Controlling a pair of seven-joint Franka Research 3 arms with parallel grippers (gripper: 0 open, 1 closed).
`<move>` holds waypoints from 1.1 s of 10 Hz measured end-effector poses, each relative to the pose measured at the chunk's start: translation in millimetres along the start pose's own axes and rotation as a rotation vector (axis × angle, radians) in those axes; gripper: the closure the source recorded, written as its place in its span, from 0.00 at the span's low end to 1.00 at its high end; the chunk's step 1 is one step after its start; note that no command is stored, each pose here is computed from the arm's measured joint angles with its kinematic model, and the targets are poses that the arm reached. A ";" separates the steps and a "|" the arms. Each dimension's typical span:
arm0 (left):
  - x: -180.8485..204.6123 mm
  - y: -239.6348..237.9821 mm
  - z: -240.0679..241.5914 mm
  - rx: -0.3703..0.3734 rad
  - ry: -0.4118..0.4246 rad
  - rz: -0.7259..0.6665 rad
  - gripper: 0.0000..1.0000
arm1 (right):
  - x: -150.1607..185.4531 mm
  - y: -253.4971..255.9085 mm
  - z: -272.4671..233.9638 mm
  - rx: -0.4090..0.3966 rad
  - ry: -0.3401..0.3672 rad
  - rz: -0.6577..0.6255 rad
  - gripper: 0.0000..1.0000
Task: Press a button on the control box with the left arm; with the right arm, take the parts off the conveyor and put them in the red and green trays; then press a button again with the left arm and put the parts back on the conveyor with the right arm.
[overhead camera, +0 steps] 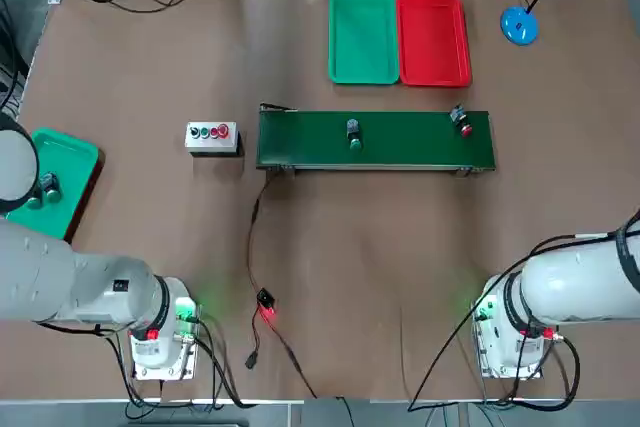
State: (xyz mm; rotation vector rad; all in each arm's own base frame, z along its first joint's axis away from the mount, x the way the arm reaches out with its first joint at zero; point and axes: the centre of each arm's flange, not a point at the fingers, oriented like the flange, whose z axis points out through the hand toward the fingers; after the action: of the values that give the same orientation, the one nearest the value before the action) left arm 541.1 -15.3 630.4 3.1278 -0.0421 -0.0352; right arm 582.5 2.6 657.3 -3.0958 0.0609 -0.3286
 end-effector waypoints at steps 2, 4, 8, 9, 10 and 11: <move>0.0 1.6 -0.8 0.000 0.002 0.003 0.00 | -0.3 1.6 -2.0 0.000 0.004 0.008 0.00; 0.0 0.4 -1.5 0.000 0.003 0.001 0.00 | -6.7 11.1 -15.2 0.005 0.008 0.029 0.00; 0.0 -3.0 -1.9 0.000 0.004 -0.006 0.00 | -13.8 12.1 -25.2 0.028 -0.001 0.037 0.00; 0.0 -2.6 -2.0 0.000 0.004 -0.005 0.00 | -13.8 11.6 -25.2 0.033 -0.002 0.037 0.00; 0.0 -2.8 -2.1 0.000 0.004 -0.006 0.00 | -13.9 11.0 -25.2 0.035 -0.002 0.037 0.00; 0.0 -3.0 -2.1 0.000 0.005 -0.006 0.00 | -14.0 10.2 -25.1 0.036 -0.003 0.036 0.00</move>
State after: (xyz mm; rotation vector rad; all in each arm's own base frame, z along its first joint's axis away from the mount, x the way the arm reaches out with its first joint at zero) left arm 541.2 -12.3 632.5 3.1279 -0.0327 -0.0282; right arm 563.2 -7.6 678.6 -3.0554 0.1091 -0.3208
